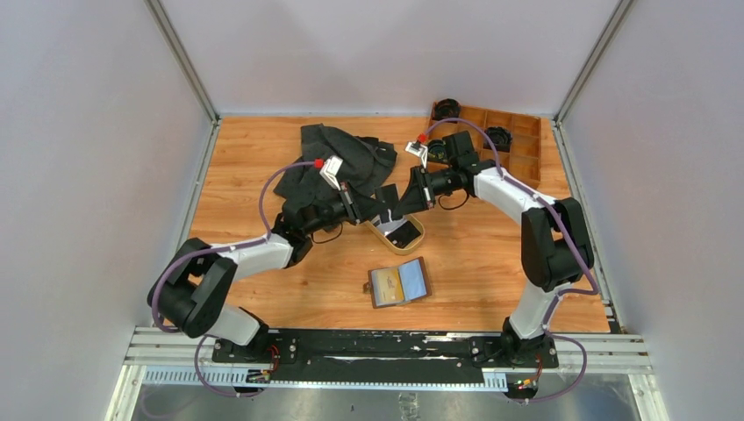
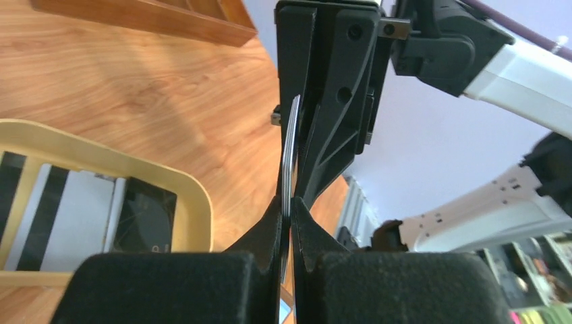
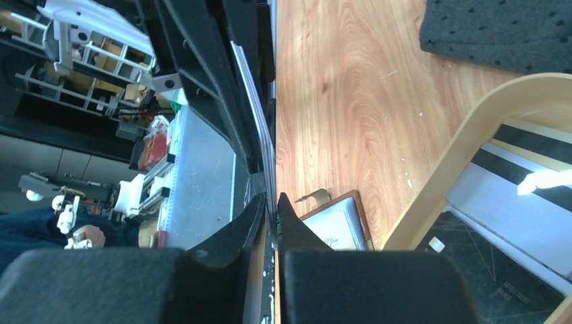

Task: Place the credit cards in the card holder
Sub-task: Pick up the credit card from the storage box.

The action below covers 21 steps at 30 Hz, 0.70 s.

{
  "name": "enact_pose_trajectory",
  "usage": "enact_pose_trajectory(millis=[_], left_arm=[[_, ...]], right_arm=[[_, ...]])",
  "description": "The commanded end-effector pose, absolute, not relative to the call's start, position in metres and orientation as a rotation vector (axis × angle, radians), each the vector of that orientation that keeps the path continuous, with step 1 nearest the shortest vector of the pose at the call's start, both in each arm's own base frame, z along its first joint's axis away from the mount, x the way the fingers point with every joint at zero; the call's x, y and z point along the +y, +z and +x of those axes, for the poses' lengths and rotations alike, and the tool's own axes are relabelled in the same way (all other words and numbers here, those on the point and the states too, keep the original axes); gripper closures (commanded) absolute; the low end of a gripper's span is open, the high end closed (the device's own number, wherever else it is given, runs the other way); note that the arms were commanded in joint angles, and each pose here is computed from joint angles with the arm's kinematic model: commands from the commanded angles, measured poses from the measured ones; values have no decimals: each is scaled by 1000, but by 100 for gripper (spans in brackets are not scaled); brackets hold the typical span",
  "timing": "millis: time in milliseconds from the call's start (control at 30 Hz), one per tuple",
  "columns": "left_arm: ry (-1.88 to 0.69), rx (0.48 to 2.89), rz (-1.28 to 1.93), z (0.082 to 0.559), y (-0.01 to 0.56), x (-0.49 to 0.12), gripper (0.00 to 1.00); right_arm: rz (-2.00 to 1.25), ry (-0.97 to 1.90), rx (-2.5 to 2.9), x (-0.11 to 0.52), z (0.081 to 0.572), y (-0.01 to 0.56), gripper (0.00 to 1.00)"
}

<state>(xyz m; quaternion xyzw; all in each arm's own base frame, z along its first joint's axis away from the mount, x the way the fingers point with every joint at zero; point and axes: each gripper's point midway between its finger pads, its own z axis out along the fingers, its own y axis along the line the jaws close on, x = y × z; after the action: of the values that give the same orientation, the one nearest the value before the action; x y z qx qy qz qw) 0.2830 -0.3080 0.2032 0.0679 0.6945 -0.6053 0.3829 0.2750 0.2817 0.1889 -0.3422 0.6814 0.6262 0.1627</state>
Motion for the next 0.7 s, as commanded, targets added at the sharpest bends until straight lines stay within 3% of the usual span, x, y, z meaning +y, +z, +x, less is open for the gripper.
enact_pose_trajectory(millis=[0,167,300,467,567,667], left_arm=[[-1357,1816,107,291,192,-305,100],[-1414,1791,130,287,201,-311,100],[-1498,1743,133,283,214,-316,100],[-1552,1711,131,280,220,-319,100],[-1537,1725,126,280,217,-317,100],[-1524,1734,127,281,214,-316,100]], right_arm=[[-916,1610,2069,282,289,172,83],[-955,1684,1994,282,281,187,50],[-984,1742,1942,284,273,198,40],[-988,1764,1948,288,271,197,43],[-995,1789,1934,289,269,200,54],[-1003,1818,1919,290,267,202,73]])
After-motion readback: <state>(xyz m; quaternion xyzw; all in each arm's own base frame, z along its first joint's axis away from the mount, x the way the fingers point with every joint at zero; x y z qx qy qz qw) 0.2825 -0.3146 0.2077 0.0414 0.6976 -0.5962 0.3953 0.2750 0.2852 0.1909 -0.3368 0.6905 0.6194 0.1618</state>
